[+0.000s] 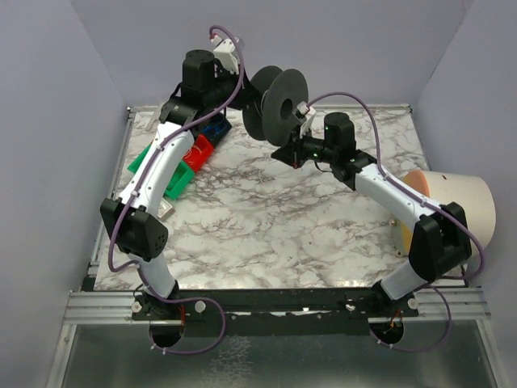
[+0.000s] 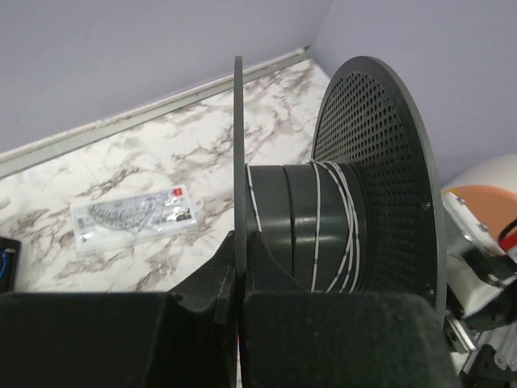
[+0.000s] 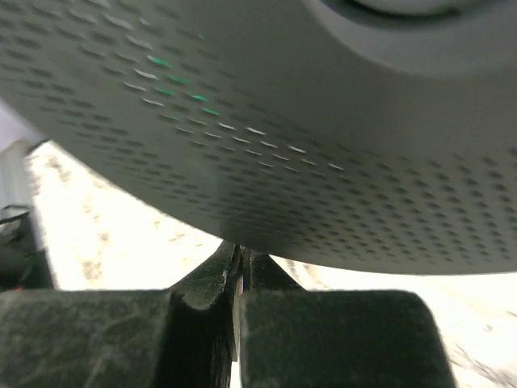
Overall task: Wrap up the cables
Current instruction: Wrap the cable around the cable reel.
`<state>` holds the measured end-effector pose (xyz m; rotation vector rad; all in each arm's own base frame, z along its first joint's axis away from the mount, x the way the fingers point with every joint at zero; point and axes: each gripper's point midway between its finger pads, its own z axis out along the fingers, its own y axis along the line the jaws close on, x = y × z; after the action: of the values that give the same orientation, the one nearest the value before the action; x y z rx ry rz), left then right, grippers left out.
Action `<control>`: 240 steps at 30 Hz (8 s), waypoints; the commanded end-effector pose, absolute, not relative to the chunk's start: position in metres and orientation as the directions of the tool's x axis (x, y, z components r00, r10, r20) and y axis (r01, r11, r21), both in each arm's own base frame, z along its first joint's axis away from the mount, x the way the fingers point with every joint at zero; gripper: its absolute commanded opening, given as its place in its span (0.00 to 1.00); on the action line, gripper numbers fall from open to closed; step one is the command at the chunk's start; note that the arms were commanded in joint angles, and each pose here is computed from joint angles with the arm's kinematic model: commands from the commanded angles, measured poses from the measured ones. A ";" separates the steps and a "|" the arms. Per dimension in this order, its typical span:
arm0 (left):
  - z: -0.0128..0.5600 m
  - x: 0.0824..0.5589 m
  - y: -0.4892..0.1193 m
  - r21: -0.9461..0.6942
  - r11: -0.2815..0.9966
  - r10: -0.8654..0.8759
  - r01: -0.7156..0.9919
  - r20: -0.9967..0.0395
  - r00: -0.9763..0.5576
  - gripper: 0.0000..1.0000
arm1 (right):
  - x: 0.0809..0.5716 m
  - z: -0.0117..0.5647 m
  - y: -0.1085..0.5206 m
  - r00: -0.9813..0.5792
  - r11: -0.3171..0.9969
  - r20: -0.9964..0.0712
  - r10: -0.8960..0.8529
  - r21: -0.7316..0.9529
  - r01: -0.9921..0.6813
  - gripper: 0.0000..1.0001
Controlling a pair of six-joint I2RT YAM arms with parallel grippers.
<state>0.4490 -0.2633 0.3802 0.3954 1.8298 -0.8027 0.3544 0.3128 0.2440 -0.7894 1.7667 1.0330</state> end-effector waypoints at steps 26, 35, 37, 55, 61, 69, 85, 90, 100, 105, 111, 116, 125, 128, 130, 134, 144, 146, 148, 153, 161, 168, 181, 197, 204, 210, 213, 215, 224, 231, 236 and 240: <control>0.471 0.373 -0.289 -0.561 0.147 -0.327 0.815 -0.805 -0.495 0.00 | 0.477 0.302 0.122 -0.020 0.972 -0.981 -0.191 -0.186 -0.141 0.00; 0.435 0.374 -0.286 -0.539 0.236 -0.233 0.809 -0.839 -0.491 0.00 | 0.481 0.330 0.112 0.025 0.964 -0.980 -0.199 -0.201 -0.175 0.00; 0.431 0.372 -0.286 -0.534 0.240 -0.219 0.811 -0.843 -0.491 0.00 | 0.480 0.335 0.110 0.032 0.962 -0.979 -0.201 -0.203 -0.182 0.00; 0.400 0.379 -0.273 -0.343 0.422 -0.030 0.840 -0.931 -0.365 0.00 | 0.485 0.381 0.083 0.044 0.947 -0.982 -0.186 -0.191 -0.257 0.00; 0.409 0.380 -0.276 -0.296 0.427 -0.007 0.855 -0.946 -0.324 0.00 | 0.462 0.365 0.124 0.018 0.831 -0.978 -0.207 -0.186 -0.525 0.00; 0.452 0.364 -0.286 -0.277 0.301 -0.028 0.913 -0.959 -0.282 0.00 | 0.420 0.303 0.150 -0.008 0.608 -0.991 -0.137 -0.078 -0.790 0.29; 0.507 0.335 -0.299 -0.327 0.113 -0.160 0.938 -0.938 -0.308 0.00 | 0.353 0.221 0.234 0.068 0.082 -0.989 -0.130 -0.079 -0.993 0.77; 0.508 0.330 -0.301 -0.336 0.096 -0.164 0.937 -0.934 -0.318 0.00 | 0.330 0.207 0.265 0.037 -0.044 -0.993 -0.109 -0.033 -0.998 1.00; 0.510 0.319 -0.305 -0.362 0.039 -0.177 0.932 -0.920 -0.350 0.00 | 0.336 0.208 0.298 -0.140 -0.033 -0.990 0.008 0.139 -0.990 1.00; 0.511 0.315 -0.306 -0.375 0.016 -0.182 0.927 -0.913 -0.366 0.00 | 0.330 0.216 0.306 -0.214 -0.081 -0.973 0.083 0.207 -0.975 0.95; 0.511 0.315 -0.306 -0.377 0.010 -0.186 0.926 -0.911 -0.369 0.00 | 0.317 0.213 0.322 -0.286 -0.113 -0.951 0.117 0.274 -0.955 0.87; 0.510 0.314 -0.306 -0.380 0.010 -0.184 0.925 -0.910 -0.372 0.00 | 0.318 0.224 0.325 -0.350 -0.100 -0.919 0.180 0.337 -0.936 0.73; 0.510 0.312 -0.304 -0.371 0.018 -0.182 0.928 -0.914 -0.362 0.00 | 0.356 0.234 0.306 -0.457 0.114 -0.842 0.287 0.504 -0.856 0.00; 0.507 0.311 -0.302 -0.358 0.036 -0.165 0.933 -0.923 -0.348 0.00 | 0.395 0.232 0.270 -0.453 0.297 -0.812 0.367 0.564 -0.770 0.00; 0.499 0.313 -0.301 -0.349 0.067 -0.138 0.935 -0.931 -0.338 0.00 | 0.417 0.238 0.238 -0.438 0.370 -0.793 0.422 0.592 -0.716 0.00; 0.476 0.324 -0.295 -0.291 0.183 -0.071 0.939 -0.957 -0.282 0.00 | 0.428 0.270 0.188 -0.431 0.344 -0.787 0.441 0.592 -0.728 0.00; 0.415 0.371 -0.277 -0.007 0.502 0.170 0.865 -0.980 -0.107 0.00 | 0.372 0.317 0.181 -0.445 0.260 -0.880 0.167 0.475 -0.841 0.00; 0.399 0.374 -0.281 0.045 0.529 0.234 0.847 -0.967 -0.095 0.00 | 0.358 0.331 0.181 -0.449 0.240 -0.883 0.133 0.469 -0.850 0.00; 0.389 0.376 -0.284 0.072 0.549 0.270 0.833 -0.958 -0.095 0.00 | 0.345 0.343 0.182 -0.450 0.214 -0.887 0.105 0.462 -0.861 0.00; 0.373 0.393 -0.287 0.133 0.634 0.325 0.762 -0.940 -0.106 0.00 | 0.316 0.364 0.189 -0.454 0.147 -0.889 0.055 0.457 -0.877 0.00; 0.361 0.409 -0.293 0.137 0.738 0.313 0.661 -0.937 -0.155 0.00 | 0.291 0.377 0.227 -0.462 0.049 -0.887 -0.017 0.461 -0.886 0.00; 0.340 0.426 -0.286 0.080 0.838 0.247 0.540 -0.937 -0.246 0.00 | 0.277 0.378 0.273 -0.454 -0.054 -0.890 -0.027 0.455 -0.889 0.00; 0.343 0.438 -0.283 -0.190 0.870 -0.012 0.455 -0.931 -0.366 0.00 | 0.251 0.309 0.343 -0.471 -0.066 -0.865 -0.173 0.488 -0.870 0.00; 0.395 0.434 -0.242 -0.523 0.650 -0.314 0.551 -0.845 -0.432 0.00 | 0.243 0.241 0.333 -0.477 0.014 -0.854 -0.206 0.485 -0.874 0.00; 0.425 0.414 -0.226 -0.564 0.510 -0.364 0.650 -0.826 -0.431 0.00 | 0.259 0.256 0.294 -0.553 -0.010 -0.830 -0.068 0.555 -0.832 0.00; 0.434 0.388 -0.237 -0.499 0.412 -0.279 0.762 -0.866 -0.416 0.00 | 0.282 0.274 0.258 -0.616 0.006 -0.785 0.065 0.617 -0.787 0.00; 0.436 0.373 -0.240 -0.435 0.366 -0.210 0.823 -0.900 -0.382 0.00 | 0.280 0.283 0.244 -0.658 -0.068 -0.749 0.074 0.655 -0.753 0.00; 0.437 0.365 -0.241 -0.383 0.346 -0.162 0.856 -0.923 -0.348 0.00 | 0.281 0.293 0.234 -0.660 -0.087 -0.744 0.104 0.655 -0.751 0.00; 0.447 0.333 -0.242 -0.226 0.228 -0.039 0.947 -0.974 -0.223 0.00 | 0.281 0.307 0.212 -0.694 -0.106 -0.715 0.082 0.686 -0.720 0.00; 0.414 0.351 -0.234 -0.067 0.372 0.124 0.926 -0.985 -0.121 0.00 | 0.273 0.335 0.208 -0.678 -0.096 -0.733 0.061 0.672 -0.735 0.00; 0.380 0.348 -0.245 0.041 0.380 0.281 0.924 -0.957 -0.073 0.00 | 0.275 0.354 0.208 -0.685 -0.086 -0.725 0.062 0.680 -0.728 0.00; 0.366 0.354 -0.251 0.112 0.429 0.363 0.897 -0.930 -0.057 0.00 | 0.271 0.369 0.207 -0.684 -0.103 -0.727 0.063 0.677 -0.729 0.00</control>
<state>0.3383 -0.2650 0.3780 1.0753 1.6005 -0.9344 0.2831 0.2082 0.3394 -0.6534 1.6932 1.8831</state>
